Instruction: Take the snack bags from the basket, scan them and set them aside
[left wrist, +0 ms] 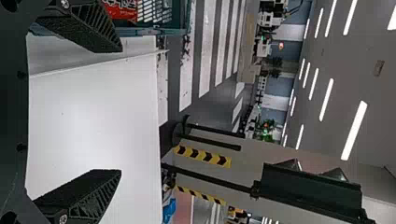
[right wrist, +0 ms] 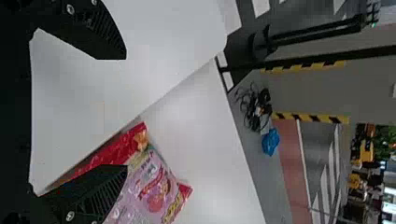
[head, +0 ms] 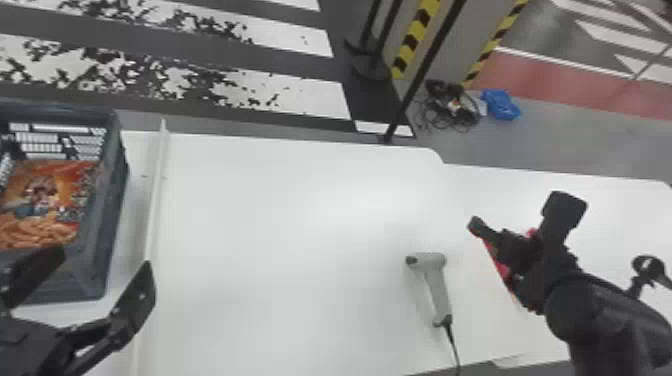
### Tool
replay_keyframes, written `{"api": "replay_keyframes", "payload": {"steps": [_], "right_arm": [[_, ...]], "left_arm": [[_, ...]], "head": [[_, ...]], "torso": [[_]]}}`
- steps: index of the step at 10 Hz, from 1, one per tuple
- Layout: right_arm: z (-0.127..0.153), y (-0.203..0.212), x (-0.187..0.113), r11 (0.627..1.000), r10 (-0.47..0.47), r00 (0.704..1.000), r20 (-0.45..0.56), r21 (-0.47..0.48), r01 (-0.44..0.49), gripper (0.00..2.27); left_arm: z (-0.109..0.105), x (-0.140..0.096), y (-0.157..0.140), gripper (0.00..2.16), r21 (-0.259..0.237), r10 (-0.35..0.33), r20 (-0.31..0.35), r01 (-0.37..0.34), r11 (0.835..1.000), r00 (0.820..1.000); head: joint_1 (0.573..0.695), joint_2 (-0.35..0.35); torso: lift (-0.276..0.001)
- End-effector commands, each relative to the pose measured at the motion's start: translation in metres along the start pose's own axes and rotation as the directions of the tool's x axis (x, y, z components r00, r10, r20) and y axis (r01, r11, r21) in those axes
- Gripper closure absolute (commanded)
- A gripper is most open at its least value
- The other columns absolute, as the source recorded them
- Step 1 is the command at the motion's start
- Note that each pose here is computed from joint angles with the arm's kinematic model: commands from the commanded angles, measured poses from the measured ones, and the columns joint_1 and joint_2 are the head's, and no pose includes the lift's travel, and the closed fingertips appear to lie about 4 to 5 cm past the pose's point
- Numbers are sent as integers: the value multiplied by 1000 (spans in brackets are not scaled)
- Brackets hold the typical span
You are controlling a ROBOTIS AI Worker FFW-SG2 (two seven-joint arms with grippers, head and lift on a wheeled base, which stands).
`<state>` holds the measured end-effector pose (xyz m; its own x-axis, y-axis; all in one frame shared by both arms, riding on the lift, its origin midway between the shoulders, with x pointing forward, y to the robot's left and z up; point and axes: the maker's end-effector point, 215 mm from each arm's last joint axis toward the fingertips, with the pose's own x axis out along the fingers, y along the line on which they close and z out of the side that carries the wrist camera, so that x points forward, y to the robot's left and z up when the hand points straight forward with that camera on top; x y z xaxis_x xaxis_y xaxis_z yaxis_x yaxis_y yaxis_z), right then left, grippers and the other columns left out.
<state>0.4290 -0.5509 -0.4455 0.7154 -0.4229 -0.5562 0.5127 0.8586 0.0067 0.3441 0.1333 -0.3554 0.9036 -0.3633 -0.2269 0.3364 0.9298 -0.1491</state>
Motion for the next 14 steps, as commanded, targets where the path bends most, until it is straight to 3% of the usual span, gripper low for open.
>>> {"api": "replay_keyframes", "payload": {"steps": [1,2,4,6,7,8,11,13,14], "right_arm": [[0,54,-36,995,104,993,56,-21,-103,76],[-4,91,-57,983,184,979,85,-34,-182,76],[-3,162,-108,941,339,918,207,-77,-331,83],[6,219,-176,887,461,794,396,-188,-422,76],[-6,239,-206,862,505,742,441,-220,-456,80],[-21,247,-225,853,517,723,459,-206,-480,80],[-71,257,-237,839,542,746,387,-196,-508,87],[-68,255,-237,839,543,745,389,-206,-504,87],[-70,255,-237,837,545,746,382,-209,-505,87]], "left_arm": [[1,1,1,66,1,5,3,-5,1000,1000],[5,1,2,66,2,7,10,-7,1000,1000],[6,1,5,66,5,18,11,-18,1000,1000],[6,1,7,66,6,28,13,-28,1000,1000],[5,0,13,66,6,51,9,-51,999,999],[5,0,16,66,7,58,8,-58,998,998],[10,-9,52,66,6,144,8,-144,990,990],[36,-17,96,66,-12,217,7,-217,976,976],[42,-13,116,70,-33,235,-25,-235,971,972]], "head": [[695,-350],[695,-350],[695,-350],[695,-323],[695,-262],[695,-201],[695,-101],[695,-26],[695,-5]], "torso": [[-75],[-75],[-75],[-75],[-75],[-75],[-75],[-75],[-75]]}}
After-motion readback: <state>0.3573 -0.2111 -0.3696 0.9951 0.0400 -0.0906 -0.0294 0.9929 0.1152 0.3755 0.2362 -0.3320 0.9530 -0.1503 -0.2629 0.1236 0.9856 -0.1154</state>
